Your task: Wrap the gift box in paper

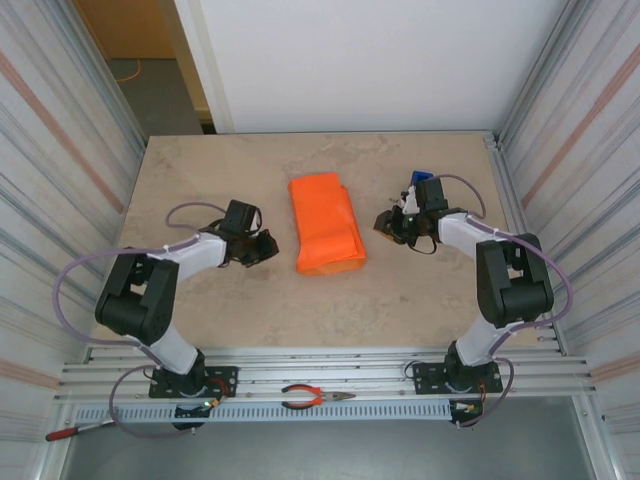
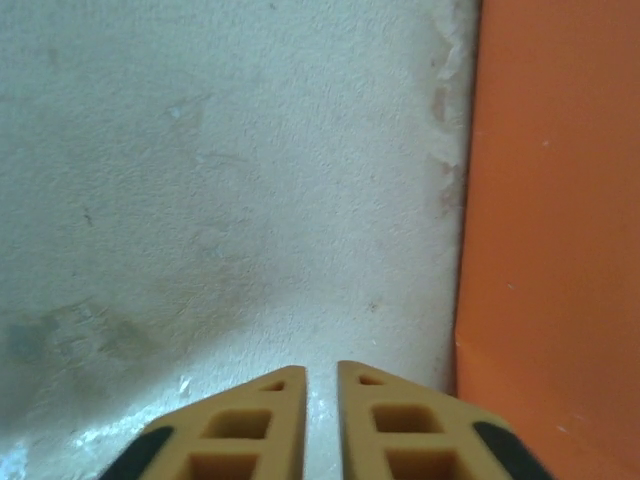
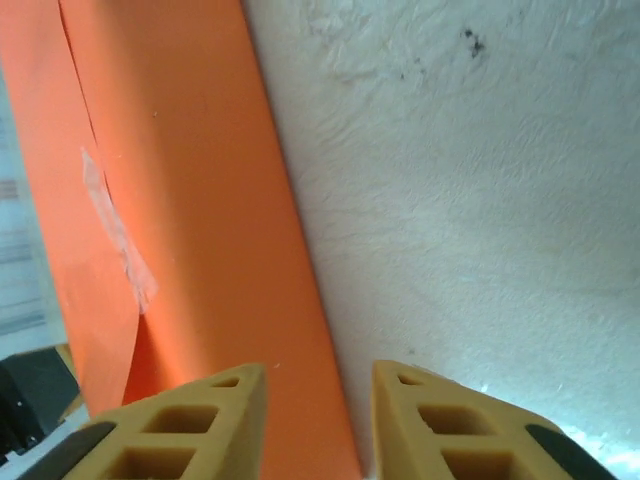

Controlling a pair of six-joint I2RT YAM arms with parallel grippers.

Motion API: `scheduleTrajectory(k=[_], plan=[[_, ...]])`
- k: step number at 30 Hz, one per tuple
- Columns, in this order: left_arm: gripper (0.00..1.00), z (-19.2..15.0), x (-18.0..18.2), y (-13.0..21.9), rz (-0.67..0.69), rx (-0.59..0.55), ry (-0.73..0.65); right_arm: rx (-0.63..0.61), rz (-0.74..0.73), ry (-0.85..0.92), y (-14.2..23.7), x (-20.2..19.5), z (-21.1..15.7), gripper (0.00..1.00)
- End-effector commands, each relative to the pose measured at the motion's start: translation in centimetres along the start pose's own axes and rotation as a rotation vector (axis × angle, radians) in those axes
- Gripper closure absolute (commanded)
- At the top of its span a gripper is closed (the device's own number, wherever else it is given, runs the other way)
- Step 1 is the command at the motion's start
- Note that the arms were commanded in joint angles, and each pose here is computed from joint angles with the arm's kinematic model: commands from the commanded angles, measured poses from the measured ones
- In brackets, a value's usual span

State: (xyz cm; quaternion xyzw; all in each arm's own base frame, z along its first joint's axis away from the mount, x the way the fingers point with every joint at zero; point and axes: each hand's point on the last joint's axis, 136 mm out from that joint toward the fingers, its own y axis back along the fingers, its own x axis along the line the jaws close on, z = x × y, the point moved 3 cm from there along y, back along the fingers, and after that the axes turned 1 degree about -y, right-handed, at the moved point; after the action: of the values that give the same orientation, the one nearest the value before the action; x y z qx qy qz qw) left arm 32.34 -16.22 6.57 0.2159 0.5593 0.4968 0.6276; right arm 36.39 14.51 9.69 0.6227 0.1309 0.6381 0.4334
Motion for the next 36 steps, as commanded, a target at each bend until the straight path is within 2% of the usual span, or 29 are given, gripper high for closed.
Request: scheduleTrajectory(k=[1, 7, 14, 20, 23, 25, 27, 30, 32, 36], plan=[[0.9, 0.8, -1.5, -0.9, -0.004, -0.005, -0.047, 0.002, -0.016, 0.013, -1.1, -0.6, 0.3, 0.77], [0.92, -1.3, -4.1, -2.6, 0.022, 0.04, -0.144, 0.039, -0.028, 0.027, -2.8, -0.8, -0.7, 0.81], [0.91, -4.9, -7.1, -2.2, 0.002, 0.069, -0.226, 0.102, -0.019, 0.076, -4.4, 0.5, -3.0, 0.85], [0.88, -4.3, -5.6, -1.1, 0.063, 0.044, -0.226, 0.108, -0.007, 0.087, -4.0, 1.0, -3.8, 0.86], [0.82, -3.6, -4.3, 0.4, 0.078, 0.008, -0.198, 0.083, -0.013, 0.085, -2.7, 1.0, -3.6, 0.85], [0.75, -3.1, -3.4, 1.6, 0.077, -0.02, -0.174, 0.046, -0.017, 0.058, -1.3, 0.4, -2.9, 0.84], [0.67, -2.6, -2.7, 2.7, 0.069, -0.046, -0.153, 0.013, -0.008, 0.037, 0.0, 0.1, -2.1, 0.77], [0.52, -1.5, -2.3, 4.2, 0.049, -0.088, -0.138, -0.028, 0.011, 0.035, 1.9, 0.4, -1.1, 0.56], [0.47, -0.7, -2.7, 4.8, 0.024, -0.111, -0.143, -0.046, 0.035, 0.058, 2.8, 1.5, -0.5, 0.42], [0.4, 0.5, -4.9, 5.2, -0.063, -0.13, -0.168, -0.031, 0.081, 0.118, 3.1, 4.1, -0.1, 0.26]])
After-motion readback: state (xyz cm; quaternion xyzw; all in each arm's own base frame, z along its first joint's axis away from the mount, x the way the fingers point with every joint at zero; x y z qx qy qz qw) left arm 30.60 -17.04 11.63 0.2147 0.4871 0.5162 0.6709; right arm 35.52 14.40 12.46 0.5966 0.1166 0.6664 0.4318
